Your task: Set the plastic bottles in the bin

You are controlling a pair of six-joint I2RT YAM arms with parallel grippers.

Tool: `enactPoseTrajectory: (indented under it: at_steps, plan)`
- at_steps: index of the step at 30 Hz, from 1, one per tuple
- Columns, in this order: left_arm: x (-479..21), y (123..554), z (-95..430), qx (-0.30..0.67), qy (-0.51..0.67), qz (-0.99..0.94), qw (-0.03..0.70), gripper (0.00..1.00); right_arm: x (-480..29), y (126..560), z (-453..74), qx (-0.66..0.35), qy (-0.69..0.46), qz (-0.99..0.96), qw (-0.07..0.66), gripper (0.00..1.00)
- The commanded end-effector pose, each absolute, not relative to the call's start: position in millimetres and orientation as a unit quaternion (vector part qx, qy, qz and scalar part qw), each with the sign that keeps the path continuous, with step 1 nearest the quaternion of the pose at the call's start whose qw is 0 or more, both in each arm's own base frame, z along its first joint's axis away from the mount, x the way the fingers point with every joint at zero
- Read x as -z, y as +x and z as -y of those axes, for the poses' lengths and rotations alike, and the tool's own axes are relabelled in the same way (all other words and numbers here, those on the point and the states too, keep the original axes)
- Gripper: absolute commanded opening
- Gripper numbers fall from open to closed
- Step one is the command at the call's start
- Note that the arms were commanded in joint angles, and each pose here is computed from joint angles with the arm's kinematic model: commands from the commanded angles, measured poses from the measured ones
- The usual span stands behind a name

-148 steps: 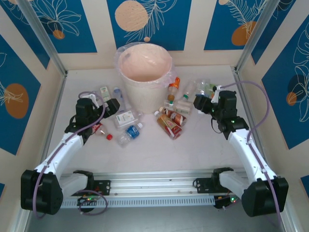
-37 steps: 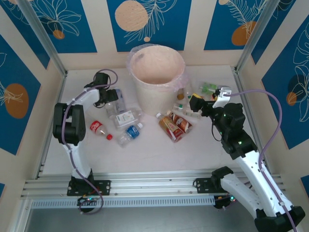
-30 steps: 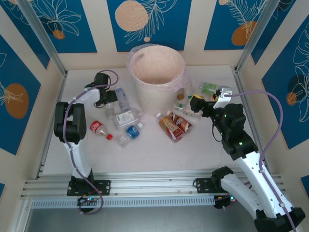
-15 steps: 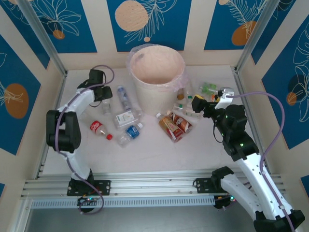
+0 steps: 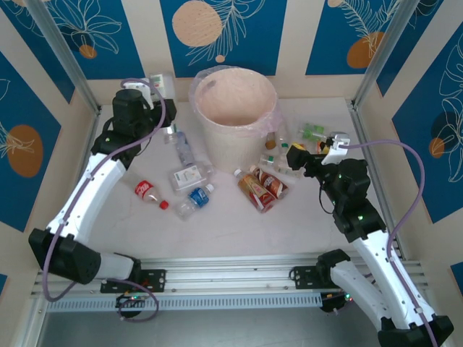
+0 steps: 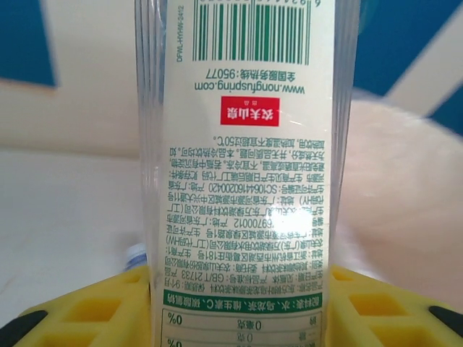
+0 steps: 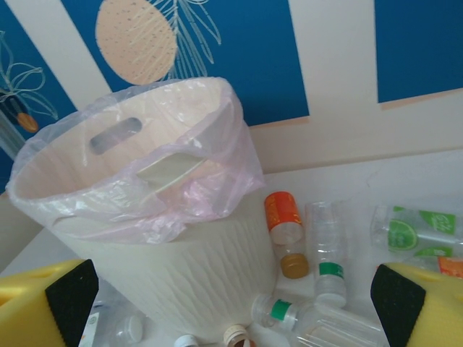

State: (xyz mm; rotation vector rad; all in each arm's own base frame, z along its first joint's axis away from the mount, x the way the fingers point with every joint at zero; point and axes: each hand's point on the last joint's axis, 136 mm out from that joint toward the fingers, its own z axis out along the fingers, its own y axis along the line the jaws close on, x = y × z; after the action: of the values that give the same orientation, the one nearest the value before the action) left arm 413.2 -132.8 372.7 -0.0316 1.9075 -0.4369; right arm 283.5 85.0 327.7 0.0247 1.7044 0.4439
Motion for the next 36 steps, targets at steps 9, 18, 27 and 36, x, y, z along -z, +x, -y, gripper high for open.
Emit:
enactPoseTrajectory:
  at_steps: [9,18,27,36]
  plan:
    - [-506.2,384.3,285.0,0.361,0.205,-0.644,0.642,0.00,-341.5,275.3,-90.3,-0.221,-0.006,-0.719,0.659,0.99]
    - [-464.7,476.5,316.0,0.239,0.121,-0.684,0.678,0.00,-341.6,265.8,-82.5,-0.210,0.002,-0.721,0.660,0.99]
    - [-396.4,529.4,306.0,0.135,0.039,-0.723,0.676,0.00,-339.5,263.8,-78.5,-0.200,0.004,-0.725,0.659,0.99]
    - [-347.6,554.9,289.5,0.043,-0.033,-0.731,0.680,0.29,-335.2,262.9,-78.4,-0.199,0.004,-0.732,0.651,0.99]
